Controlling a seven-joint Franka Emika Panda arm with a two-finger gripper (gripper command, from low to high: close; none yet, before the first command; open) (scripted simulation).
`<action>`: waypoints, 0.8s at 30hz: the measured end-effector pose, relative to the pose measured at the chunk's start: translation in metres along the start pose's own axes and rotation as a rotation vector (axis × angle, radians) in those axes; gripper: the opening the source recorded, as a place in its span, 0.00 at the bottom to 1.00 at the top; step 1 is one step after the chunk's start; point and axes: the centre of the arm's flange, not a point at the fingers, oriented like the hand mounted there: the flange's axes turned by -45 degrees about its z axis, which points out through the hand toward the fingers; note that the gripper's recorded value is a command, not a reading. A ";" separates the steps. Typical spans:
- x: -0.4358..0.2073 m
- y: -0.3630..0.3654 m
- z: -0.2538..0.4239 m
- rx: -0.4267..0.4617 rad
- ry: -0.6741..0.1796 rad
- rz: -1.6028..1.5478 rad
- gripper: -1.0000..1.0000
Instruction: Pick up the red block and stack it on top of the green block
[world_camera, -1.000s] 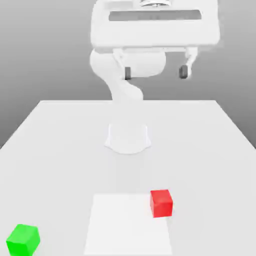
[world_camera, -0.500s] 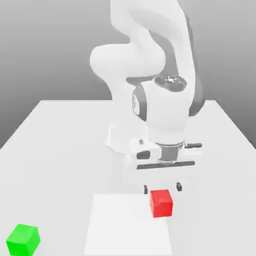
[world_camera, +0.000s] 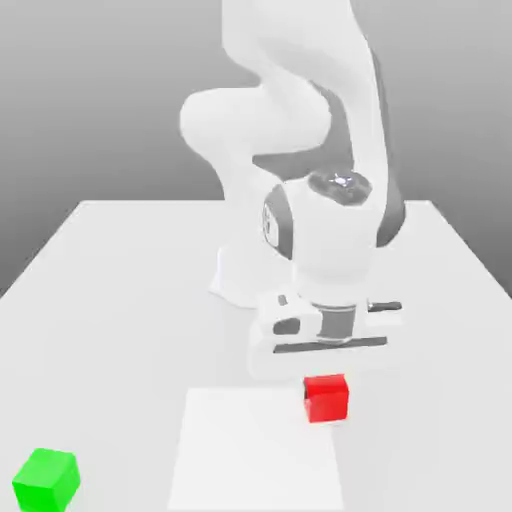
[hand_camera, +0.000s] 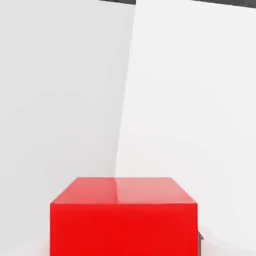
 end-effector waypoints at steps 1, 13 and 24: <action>0.003 0.003 -0.007 0.000 0.000 0.020 0.00; 0.073 0.187 -0.034 0.003 0.000 0.802 0.00; 0.064 0.343 -0.003 0.001 0.000 1.348 0.00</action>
